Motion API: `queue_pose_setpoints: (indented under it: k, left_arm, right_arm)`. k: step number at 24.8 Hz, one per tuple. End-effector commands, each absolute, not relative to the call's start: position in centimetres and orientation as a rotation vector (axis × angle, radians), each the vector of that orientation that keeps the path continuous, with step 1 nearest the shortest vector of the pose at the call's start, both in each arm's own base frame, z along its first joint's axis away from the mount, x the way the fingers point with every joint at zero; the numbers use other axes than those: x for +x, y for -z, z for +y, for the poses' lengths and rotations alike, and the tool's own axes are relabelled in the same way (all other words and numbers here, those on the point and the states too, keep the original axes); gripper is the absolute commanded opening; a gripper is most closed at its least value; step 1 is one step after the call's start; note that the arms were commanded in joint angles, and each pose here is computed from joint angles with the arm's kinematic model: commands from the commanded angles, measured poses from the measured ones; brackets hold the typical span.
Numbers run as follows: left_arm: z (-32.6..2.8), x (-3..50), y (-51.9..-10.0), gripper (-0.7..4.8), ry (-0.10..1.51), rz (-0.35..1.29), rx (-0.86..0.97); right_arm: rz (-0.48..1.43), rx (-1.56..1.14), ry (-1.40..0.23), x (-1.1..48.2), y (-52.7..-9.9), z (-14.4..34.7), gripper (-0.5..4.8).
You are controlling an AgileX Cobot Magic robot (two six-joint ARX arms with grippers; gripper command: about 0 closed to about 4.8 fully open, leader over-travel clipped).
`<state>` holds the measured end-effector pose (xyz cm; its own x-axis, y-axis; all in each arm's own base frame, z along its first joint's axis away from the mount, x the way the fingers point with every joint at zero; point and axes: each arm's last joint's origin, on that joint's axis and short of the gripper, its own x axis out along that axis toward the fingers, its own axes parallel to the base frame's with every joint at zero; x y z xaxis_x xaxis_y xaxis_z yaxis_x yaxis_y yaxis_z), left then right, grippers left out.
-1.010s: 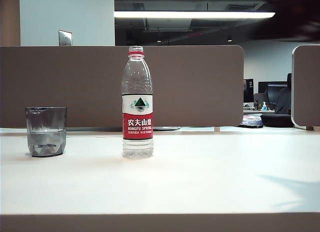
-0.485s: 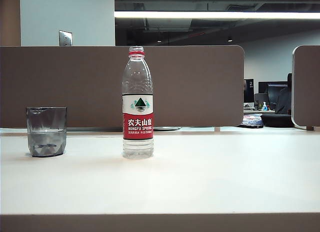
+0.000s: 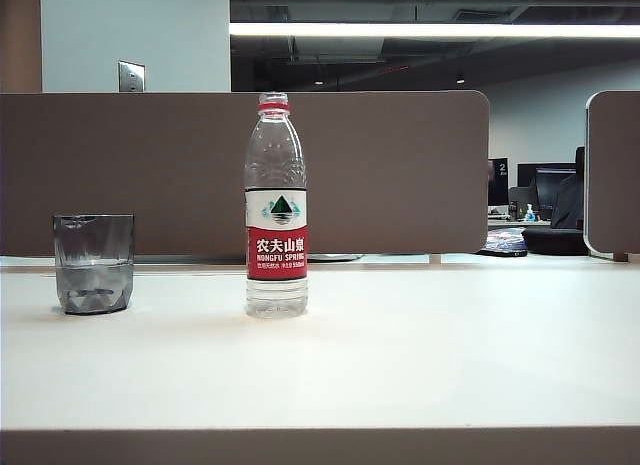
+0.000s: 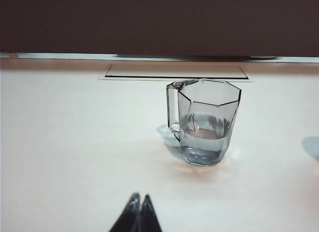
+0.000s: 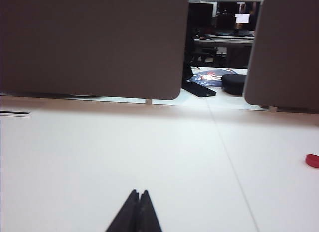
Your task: Pick up the mineral water bottle on the table and pour water into the mug until it's half full.
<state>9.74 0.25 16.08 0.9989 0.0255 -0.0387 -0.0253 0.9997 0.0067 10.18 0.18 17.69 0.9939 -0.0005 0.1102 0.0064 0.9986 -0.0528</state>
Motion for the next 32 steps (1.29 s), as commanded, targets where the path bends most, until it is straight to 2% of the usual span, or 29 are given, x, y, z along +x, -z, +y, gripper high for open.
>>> queue_pose_setpoints:
  k: [1,32]
  left_arm:
    - [0.23,9.73,-16.30,-0.05,-0.021,0.023,0.007]
    - [0.23,9.73,-16.30,-0.05,-0.021,0.023,0.007]
  right_arm:
    - [-0.127,-0.050,0.012,9.96,-17.68,0.08,-0.05]
    - [-0.154,-0.051,0.038,9.64,-17.87,-0.17,-0.05]
